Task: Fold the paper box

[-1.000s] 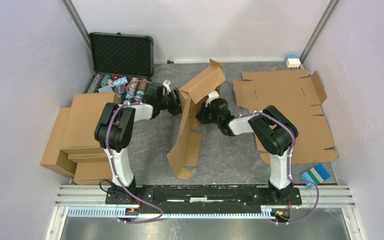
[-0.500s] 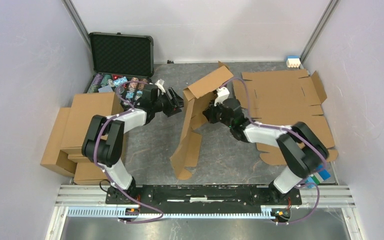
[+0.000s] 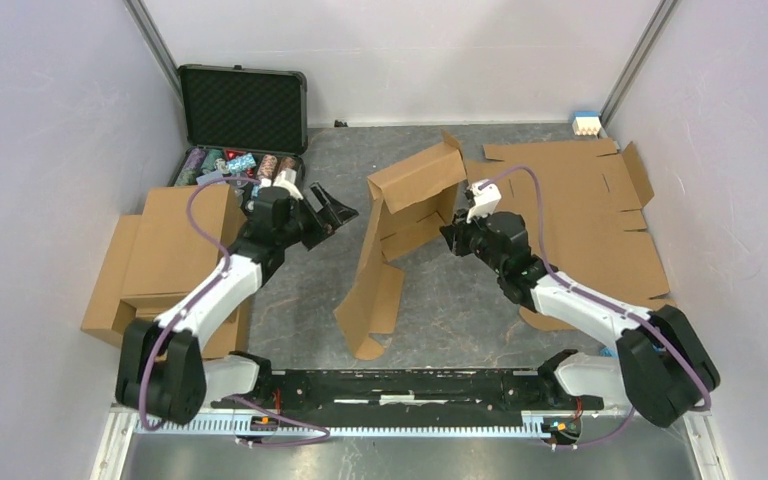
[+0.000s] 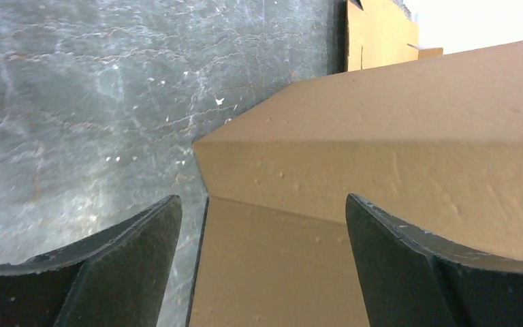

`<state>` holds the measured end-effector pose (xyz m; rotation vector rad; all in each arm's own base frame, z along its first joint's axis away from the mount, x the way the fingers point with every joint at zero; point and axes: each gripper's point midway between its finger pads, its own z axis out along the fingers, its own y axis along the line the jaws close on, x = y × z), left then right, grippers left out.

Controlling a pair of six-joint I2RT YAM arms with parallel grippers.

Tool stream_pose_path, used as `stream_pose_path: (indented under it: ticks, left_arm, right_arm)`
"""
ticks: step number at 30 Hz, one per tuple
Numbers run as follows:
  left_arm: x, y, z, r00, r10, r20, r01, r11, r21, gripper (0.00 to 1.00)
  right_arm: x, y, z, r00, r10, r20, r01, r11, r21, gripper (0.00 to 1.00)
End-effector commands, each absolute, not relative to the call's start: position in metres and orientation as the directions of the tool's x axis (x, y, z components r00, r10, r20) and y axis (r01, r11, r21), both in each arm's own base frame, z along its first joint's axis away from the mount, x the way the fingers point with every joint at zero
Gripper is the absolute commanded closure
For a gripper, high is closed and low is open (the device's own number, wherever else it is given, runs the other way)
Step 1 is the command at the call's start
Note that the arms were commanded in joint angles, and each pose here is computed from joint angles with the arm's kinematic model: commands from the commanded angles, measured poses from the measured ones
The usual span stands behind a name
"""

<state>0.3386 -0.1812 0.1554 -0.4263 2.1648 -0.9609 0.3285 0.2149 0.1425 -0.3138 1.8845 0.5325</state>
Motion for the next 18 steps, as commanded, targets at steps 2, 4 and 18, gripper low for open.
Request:
stream_pose_path:
  ticks: [2, 4, 18]
  left_arm:
    - [0.3, -0.148, 0.164, -0.641, -0.549, -0.536, -0.062, 0.733, -0.677, 0.0]
    - [0.279, -0.14, 0.171, -0.636, -0.527, -0.564, -0.043, 0.754, -0.656, 0.0]
    - [0.17, -0.137, 0.194, -0.665, -0.511, -0.544, 0.088, 0.67, -0.737, 0.03]
  right_arm:
    - [0.327, 0.185, 0.158, -0.282, 0.022, -0.959, -0.41, 0.901, 0.141, 0.6]
    - [0.335, 0.171, 0.158, -0.287, 0.035, -0.957, -0.376, 0.915, 0.146, 0.38]
    - [0.405, 0.184, 0.183, -0.176, 0.057, -0.983, -0.466, 0.875, 0.134, 0.14]
